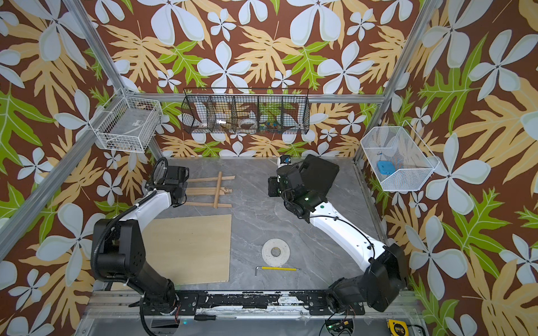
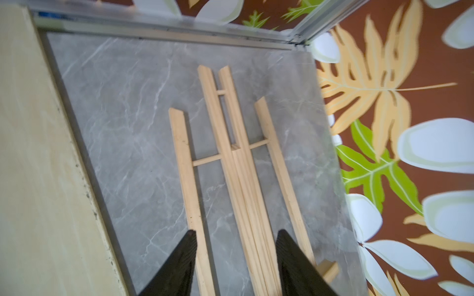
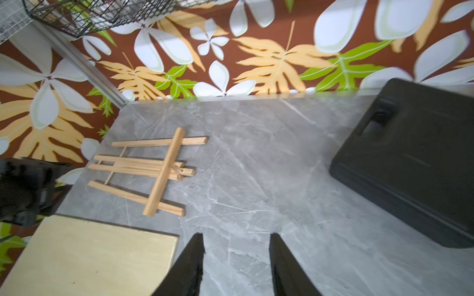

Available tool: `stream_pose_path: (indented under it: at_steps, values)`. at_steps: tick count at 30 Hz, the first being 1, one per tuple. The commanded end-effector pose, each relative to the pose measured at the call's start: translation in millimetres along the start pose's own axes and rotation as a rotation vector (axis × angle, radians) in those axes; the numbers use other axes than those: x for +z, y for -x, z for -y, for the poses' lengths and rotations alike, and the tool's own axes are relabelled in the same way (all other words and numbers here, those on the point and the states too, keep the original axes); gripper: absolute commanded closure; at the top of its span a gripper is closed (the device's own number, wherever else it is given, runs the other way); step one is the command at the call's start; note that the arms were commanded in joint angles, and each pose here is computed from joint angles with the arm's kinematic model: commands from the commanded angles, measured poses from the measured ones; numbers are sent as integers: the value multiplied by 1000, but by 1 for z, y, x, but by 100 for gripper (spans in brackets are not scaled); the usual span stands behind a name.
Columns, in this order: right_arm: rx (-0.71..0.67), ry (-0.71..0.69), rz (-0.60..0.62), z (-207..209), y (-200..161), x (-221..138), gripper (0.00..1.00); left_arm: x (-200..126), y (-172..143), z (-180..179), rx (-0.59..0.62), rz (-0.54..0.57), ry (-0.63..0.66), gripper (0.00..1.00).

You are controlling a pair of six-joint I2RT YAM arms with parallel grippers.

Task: Disassemble the easel
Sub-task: Reset both arms

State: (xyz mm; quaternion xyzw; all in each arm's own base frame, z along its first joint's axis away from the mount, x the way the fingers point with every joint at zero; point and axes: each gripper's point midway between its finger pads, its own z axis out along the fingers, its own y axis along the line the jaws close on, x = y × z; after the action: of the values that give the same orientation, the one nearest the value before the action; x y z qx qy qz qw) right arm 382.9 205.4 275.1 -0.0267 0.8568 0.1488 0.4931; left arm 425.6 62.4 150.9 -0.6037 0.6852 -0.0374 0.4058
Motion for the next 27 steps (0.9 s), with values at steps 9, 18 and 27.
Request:
stream_pose_path:
  at_steps: [9, 18, 27]
  values:
    - [-85, -316, 137, 98, 6, -46, 37, -83, 45, 6, 383, 166, -294, 44]
    - [-201, -518, 183, 141, -13, -58, 4, -145, 41, -6, 651, 293, -600, 36]
    - [-161, -637, 250, 199, -47, -55, 1, -134, 27, -28, 818, 373, -608, 25]
